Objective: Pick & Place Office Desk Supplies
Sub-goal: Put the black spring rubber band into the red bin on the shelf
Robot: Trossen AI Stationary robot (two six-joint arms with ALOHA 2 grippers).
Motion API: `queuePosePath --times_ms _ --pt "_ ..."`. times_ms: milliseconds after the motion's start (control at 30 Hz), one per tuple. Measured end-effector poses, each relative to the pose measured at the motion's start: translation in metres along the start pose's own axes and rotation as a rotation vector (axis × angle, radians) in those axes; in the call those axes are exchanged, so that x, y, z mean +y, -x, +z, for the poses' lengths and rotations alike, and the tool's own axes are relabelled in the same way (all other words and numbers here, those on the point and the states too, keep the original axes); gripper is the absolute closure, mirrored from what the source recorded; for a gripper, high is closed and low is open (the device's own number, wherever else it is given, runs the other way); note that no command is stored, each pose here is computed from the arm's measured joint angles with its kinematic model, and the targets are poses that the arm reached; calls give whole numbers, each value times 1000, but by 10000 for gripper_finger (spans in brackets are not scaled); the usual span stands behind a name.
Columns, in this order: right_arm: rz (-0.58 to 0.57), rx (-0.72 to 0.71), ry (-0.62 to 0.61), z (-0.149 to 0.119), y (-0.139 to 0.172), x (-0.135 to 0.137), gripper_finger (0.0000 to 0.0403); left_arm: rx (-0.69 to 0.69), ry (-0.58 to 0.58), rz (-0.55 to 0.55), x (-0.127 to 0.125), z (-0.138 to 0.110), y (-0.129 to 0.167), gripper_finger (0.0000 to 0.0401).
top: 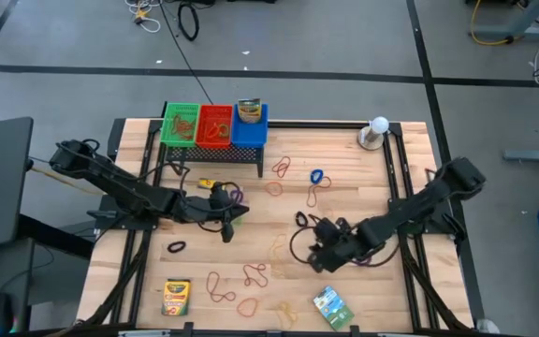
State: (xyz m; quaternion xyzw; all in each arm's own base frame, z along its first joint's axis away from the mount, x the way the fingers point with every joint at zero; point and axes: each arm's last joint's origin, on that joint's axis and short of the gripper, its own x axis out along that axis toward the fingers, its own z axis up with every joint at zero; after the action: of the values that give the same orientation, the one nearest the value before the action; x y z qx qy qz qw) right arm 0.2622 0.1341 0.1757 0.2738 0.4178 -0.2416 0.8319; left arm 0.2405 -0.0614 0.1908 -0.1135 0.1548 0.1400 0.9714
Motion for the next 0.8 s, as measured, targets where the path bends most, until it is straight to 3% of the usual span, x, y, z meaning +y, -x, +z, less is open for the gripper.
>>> queuePosePath --times_ms 100,233,333,467,600,800 --pt "-1 -89 -97 5 -16 4 204 5 60 -6 0 0 0 392" --pt "-39 -110 -100 10 -32 1 172 12 125 0 0 -1 0 392" --pt "-110 -134 -60 15 -40 -6 146 30 122 12 1 -4 -2 392" --pt "-206 -237 78 19 -49 -11 126 44 127 20 1 -9 -6 392" --pt "-243 -215 143 21 -62 -15 124 65 139 30 0 -14 -10 392" --pt "-245 -132 73 12 -83 -19 124 71 144 33 -1 -18 -13 392"
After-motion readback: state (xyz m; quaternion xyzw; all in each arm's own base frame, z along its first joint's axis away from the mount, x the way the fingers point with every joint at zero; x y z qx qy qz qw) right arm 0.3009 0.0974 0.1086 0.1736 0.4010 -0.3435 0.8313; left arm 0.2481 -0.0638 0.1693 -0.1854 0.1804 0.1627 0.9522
